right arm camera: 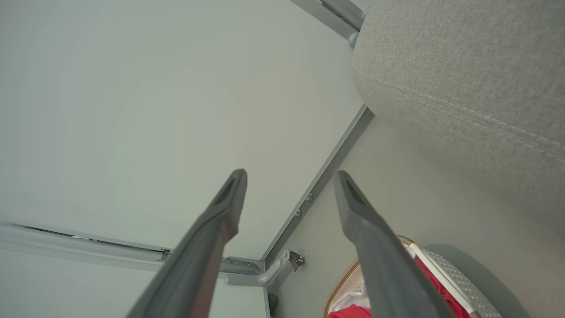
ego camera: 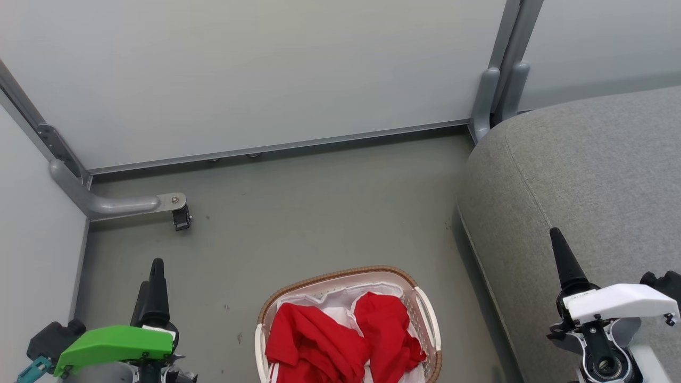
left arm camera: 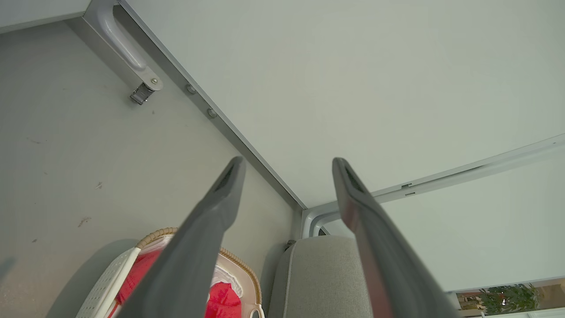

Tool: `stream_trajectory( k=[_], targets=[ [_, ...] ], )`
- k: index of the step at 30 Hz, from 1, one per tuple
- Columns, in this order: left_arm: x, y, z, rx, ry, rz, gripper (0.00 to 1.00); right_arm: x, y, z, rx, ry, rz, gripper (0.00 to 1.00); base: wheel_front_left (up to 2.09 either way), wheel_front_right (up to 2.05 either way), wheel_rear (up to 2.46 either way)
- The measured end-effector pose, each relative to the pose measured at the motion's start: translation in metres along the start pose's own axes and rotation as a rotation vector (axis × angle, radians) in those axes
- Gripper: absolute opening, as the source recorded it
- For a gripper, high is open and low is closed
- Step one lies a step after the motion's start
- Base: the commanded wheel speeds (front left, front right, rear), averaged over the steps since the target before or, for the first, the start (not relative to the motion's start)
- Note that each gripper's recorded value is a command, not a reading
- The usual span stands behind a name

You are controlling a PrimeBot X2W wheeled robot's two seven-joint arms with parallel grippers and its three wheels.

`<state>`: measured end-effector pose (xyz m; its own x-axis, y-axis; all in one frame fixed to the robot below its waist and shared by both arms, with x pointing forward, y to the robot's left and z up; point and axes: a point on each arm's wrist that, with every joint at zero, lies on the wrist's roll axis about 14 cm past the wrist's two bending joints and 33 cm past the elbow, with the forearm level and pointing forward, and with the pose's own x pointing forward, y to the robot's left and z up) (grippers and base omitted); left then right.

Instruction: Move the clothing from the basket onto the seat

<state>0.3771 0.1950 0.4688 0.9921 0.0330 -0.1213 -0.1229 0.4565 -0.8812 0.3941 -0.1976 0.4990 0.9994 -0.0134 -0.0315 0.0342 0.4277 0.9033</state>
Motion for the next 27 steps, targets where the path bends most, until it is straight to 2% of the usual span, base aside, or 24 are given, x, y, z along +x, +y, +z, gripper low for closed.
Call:
stream_trajectory(
  k=[12, 27],
  targets=[
    [0.0, -0.001, -0.005, 0.25, 0.007, -0.002, 1.0, 0.0, 0.004, -0.004, -0.247, -0.003, 0.016, 1.0, 0.0, 0.0, 0.0],
    [-0.008, 0.007, -0.017, 0.475, 0.034, 0.012, 1.0, -0.006, 0.005, -0.016, -0.492, 0.023, 0.041, 1.0, 0.0, 0.0, 0.0]
  ],
)
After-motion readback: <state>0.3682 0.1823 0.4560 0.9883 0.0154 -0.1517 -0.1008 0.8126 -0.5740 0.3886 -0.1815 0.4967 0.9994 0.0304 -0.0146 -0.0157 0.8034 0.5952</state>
